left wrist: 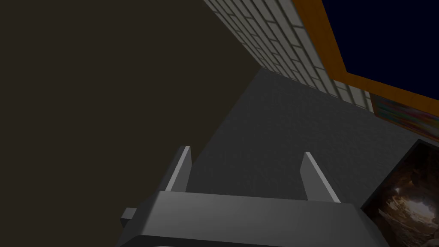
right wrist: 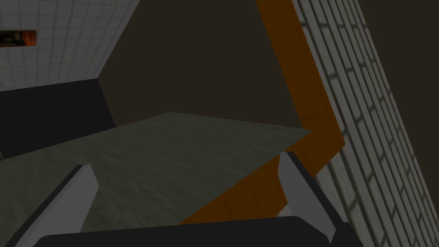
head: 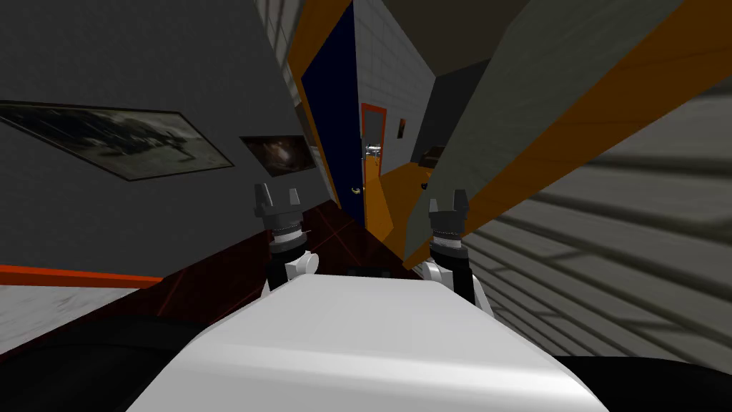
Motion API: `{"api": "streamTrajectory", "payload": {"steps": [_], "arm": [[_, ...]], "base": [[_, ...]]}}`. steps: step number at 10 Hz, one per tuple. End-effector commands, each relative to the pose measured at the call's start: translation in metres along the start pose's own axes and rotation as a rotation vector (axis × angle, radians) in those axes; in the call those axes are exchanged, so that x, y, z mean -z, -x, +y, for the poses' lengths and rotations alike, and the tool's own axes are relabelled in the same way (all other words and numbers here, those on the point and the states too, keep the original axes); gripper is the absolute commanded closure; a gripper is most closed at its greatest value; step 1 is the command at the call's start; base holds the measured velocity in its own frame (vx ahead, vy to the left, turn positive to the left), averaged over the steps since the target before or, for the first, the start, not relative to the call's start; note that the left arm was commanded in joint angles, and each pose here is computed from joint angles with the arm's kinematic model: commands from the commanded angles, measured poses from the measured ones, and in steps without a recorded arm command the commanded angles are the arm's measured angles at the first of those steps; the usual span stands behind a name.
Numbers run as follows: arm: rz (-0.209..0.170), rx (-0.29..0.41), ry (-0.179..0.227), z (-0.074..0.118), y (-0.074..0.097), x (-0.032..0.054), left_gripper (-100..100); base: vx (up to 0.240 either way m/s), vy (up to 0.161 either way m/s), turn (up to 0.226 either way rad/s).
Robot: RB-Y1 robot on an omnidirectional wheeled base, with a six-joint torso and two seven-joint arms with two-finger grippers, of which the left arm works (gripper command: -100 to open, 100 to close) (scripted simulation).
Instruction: Push the door open
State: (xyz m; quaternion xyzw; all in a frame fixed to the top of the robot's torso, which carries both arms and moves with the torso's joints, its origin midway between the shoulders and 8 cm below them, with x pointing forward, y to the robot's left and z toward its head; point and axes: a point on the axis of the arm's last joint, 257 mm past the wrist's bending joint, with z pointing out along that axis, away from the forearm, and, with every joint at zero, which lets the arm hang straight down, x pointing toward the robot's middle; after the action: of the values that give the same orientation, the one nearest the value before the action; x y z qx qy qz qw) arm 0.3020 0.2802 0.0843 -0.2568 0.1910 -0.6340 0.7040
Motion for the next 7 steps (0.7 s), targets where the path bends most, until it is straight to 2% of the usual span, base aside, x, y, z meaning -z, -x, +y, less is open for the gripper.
{"api": "streamTrajectory", "payload": {"steps": [1, 4, 5, 7], "arm": [[0.007, -0.001, 0.019, 0.012, -0.001, 0.0028, -100], [0.015, -0.004, 0.044, 0.028, -0.002, 0.0069, -100], [0.021, -0.006, 0.066, 0.042, -0.003, 0.0107, -100], [0.028, -0.008, 0.091, 0.057, -0.004, 0.0152, -100]], "base": [[0.173, 0.021, -0.094], [0.034, 0.076, -0.081], [0.046, 0.106, -0.151], [0.064, 0.120, -0.109]]}}
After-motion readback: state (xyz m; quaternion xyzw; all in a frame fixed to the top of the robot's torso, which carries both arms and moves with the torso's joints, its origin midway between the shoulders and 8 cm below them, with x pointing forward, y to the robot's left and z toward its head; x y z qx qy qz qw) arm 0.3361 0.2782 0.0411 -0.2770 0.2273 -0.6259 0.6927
